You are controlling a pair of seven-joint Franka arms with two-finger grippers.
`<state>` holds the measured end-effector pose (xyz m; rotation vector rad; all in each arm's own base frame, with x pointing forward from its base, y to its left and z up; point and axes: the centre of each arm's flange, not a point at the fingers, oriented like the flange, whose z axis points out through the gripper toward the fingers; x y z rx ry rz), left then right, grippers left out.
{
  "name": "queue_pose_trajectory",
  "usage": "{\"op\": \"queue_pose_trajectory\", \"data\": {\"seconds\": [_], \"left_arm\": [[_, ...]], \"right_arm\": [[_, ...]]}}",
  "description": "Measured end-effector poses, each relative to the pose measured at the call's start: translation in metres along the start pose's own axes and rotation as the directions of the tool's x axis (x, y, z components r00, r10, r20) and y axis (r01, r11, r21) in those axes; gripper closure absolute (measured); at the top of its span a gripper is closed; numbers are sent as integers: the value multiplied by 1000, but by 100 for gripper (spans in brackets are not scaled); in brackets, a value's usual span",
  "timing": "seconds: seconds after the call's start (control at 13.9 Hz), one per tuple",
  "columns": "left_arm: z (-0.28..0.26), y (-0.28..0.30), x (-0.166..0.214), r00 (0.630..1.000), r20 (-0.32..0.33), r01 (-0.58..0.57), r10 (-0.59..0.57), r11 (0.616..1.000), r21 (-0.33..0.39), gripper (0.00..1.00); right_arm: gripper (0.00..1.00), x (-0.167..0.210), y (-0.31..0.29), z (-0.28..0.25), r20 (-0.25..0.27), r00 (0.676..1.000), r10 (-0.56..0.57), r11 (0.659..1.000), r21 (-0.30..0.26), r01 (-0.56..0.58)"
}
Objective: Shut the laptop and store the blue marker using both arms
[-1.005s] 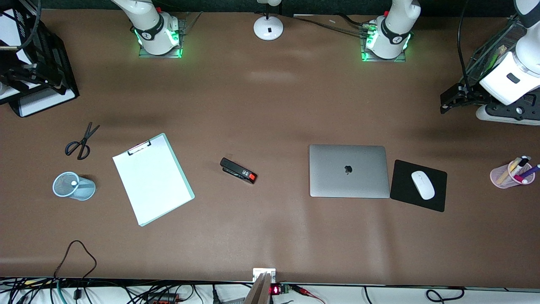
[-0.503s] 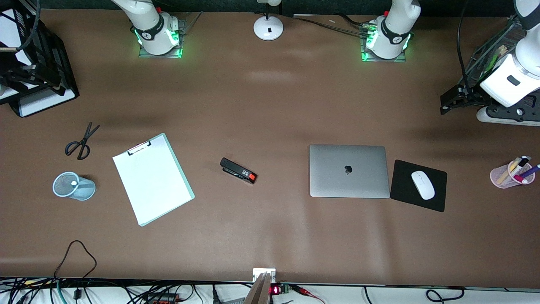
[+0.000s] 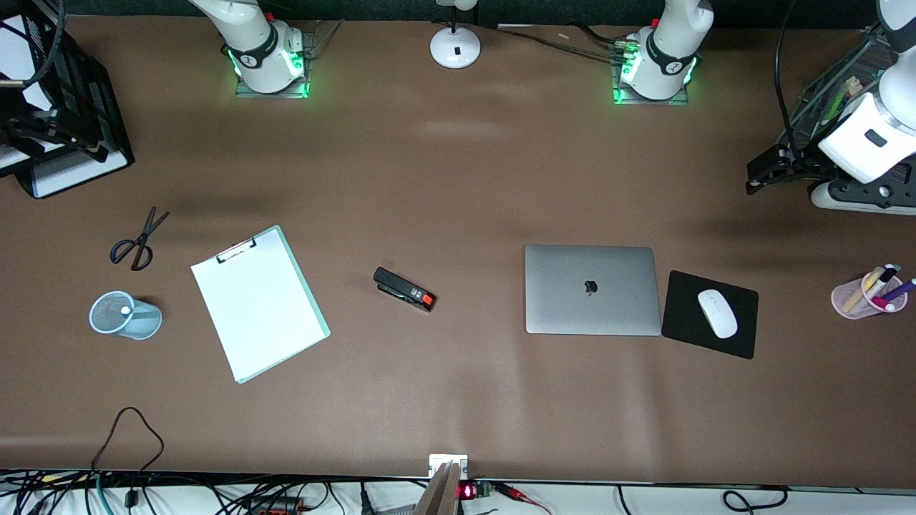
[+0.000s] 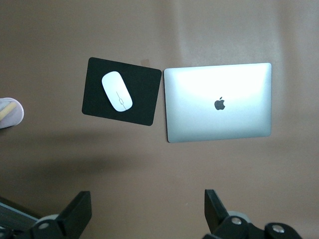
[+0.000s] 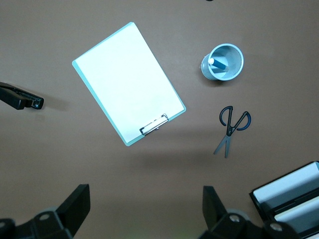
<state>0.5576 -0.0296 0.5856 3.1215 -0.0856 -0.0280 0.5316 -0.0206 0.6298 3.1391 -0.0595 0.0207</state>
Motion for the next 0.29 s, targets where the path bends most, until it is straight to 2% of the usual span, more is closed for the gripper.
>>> {"op": "queue_pose_trajectory", "data": {"seconds": [0.29], "left_arm": [[-1,0,0,1000,-3,0,0,1000,0,0]], "right_arm": [[0,1,0,-1,-2,1000,0,1000,0,0]]}}
